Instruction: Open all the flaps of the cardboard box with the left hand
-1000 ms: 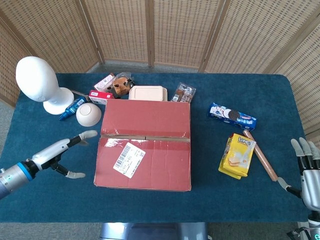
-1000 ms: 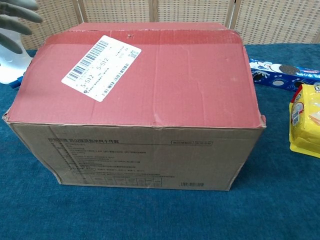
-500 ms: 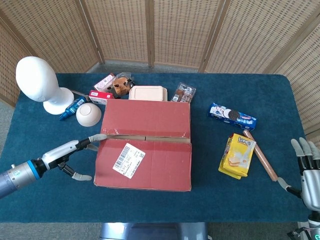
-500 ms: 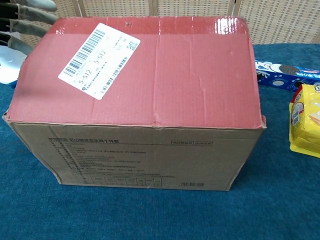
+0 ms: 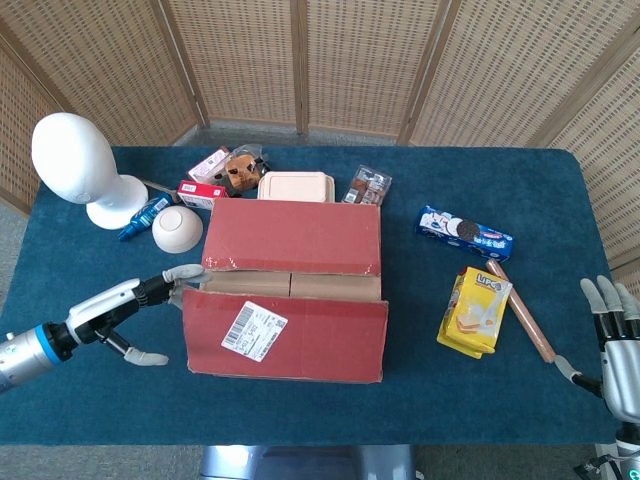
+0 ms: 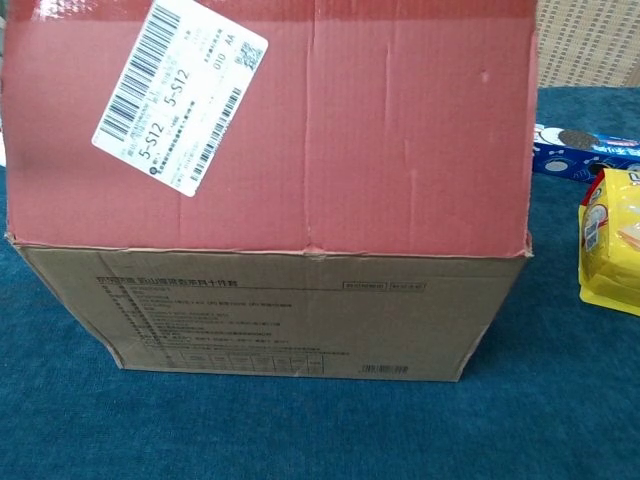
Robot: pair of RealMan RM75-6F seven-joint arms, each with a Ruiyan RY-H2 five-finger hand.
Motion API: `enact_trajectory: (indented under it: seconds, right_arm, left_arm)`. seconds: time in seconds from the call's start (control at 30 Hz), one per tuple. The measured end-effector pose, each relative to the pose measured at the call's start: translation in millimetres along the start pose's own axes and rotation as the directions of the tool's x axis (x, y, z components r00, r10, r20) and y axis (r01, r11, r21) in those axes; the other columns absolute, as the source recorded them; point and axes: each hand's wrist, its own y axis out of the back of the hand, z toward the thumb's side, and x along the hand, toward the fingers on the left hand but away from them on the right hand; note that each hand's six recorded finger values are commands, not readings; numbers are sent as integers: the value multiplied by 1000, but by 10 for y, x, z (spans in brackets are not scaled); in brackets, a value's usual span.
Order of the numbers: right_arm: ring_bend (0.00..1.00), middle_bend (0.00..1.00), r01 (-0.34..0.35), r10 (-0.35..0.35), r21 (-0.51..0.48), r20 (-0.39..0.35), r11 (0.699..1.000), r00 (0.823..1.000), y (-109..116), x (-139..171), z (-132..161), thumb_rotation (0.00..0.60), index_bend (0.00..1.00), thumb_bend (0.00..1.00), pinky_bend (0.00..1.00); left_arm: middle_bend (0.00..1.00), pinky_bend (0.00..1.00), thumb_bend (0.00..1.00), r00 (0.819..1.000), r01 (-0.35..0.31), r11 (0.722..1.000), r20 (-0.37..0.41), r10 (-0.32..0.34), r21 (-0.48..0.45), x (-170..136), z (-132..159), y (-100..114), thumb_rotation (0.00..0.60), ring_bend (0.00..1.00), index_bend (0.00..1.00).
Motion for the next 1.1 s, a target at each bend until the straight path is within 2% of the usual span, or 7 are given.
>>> enact_trajectory:
  seconds: [0.17, 0.3, 0.33, 0.67, 0.87, 1.1]
  right_arm:
    - [0, 0, -3, 3, 3, 0, 1000, 1000, -8, 1, 7, 600, 0, 0, 144]
    - [0, 0, -6, 6, 4, 0, 1000, 1000, -14, 1, 8, 600, 0, 0, 145]
    - [0, 0, -7, 7, 6, 0, 1000, 1000, -17, 0, 8, 600, 0, 0, 145]
    - [0, 0, -8, 8, 6, 3, 1000, 1000, -16, -5, 7, 600, 0, 0, 144]
    - [0, 0, -7, 7, 2, 3, 1000, 1000, -8, -2, 0, 600, 0, 0, 144]
    - [0, 0, -6, 6, 0, 3, 1000, 1000, -1, -5, -6, 600, 0, 0, 144]
  left_arm:
    - [191, 474, 0, 997, 49, 997, 57, -46, -55, -56, 53, -73, 600, 238, 45]
    - [231, 504, 0, 993, 96, 991, 76, -89, -97, -61, 50, -142, 600, 278, 46]
    - [234, 505, 0, 991, 116, 987, 77, -108, -108, -54, 34, -168, 600, 280, 46]
    - [239, 524, 0, 985, 172, 979, 48, -167, -114, 7, -42, -278, 600, 300, 46]
    - [241, 538, 0, 971, 239, 961, 33, -237, -142, 53, -83, -429, 600, 322, 45]
    - [240, 564, 0, 954, 297, 942, 19, -298, -159, 34, -122, -504, 600, 325, 40]
